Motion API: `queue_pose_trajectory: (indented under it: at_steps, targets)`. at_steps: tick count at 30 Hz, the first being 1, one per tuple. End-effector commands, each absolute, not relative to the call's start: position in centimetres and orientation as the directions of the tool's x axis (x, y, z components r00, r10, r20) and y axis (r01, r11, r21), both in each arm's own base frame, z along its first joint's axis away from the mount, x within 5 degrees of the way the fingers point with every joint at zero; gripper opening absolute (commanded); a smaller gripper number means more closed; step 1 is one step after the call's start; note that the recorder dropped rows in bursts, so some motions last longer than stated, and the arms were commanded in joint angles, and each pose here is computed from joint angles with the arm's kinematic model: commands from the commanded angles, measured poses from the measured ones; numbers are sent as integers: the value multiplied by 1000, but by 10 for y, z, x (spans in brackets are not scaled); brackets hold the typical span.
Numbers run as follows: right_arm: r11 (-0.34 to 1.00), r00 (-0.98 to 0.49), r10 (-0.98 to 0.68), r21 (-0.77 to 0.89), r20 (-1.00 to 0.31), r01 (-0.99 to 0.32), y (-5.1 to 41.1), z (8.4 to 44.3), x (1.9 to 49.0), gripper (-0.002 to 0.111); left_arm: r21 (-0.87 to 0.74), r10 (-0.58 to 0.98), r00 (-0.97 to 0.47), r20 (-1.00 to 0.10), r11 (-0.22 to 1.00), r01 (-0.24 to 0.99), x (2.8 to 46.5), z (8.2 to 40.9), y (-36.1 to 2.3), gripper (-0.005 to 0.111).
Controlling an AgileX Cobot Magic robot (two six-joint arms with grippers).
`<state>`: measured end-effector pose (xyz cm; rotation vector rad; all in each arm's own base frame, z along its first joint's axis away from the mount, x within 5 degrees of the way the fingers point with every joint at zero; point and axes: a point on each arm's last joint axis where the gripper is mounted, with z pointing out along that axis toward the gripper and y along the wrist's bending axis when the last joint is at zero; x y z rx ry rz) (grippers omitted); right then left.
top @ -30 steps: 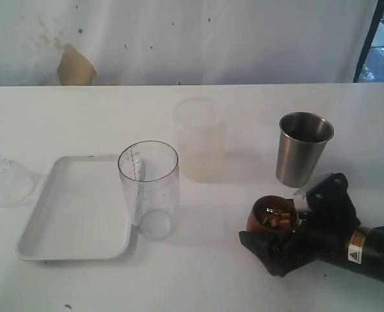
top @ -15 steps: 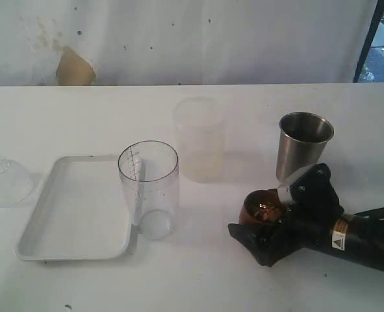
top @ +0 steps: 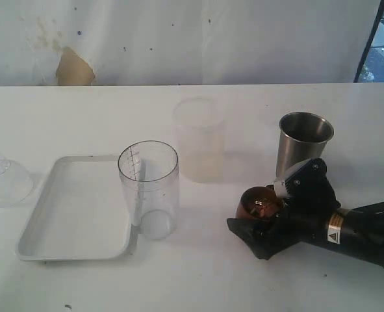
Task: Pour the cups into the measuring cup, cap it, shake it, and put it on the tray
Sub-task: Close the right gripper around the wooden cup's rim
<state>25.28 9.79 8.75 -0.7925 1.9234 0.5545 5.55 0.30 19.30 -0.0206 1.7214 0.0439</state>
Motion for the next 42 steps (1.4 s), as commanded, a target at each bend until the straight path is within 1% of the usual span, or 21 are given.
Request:
queue_pose_trajectory:
  at_steps: [1,7,10,15,20,23,25,29,42]
  targets:
    - [698,-362,-321,40,-875,-715,96,90,253,104,9,3,-147,-989,999,-35,55,192,3,0]
    - [692,-365,-342,30,-866,-721,96,97,251,104,9,3,-147,-989,999,-35,55,192,3,0]
    - [663,-349,-354,31,-868,-748,98,99,249,104,9,3,-147,-989,999,-35,55,192,3,0]
    - [627,-366,-360,68,-858,-776,101,98,244,104,9,3,-147,-989,999,-35,55,192,3,0]
    - [648,-377,-350,69,-858,-758,99,98,246,104,9,3,-147,-989,999,-35,55,192,3,0]
    - [675,-391,-344,64,-854,-735,97,91,250,104,9,3,-147,-989,999,-35,55,192,3,0]
    - [672,-389,-330,75,-860,-736,98,89,250,104,9,3,-147,-989,999,-35,55,192,3,0]
    - [649,-339,-315,60,-887,-759,101,87,251,104,9,3,-147,-989,999,-35,55,192,3,0]
    - [654,-338,-311,59,-888,-754,101,87,253,104,9,3,-147,-989,999,-35,55,192,3,0]
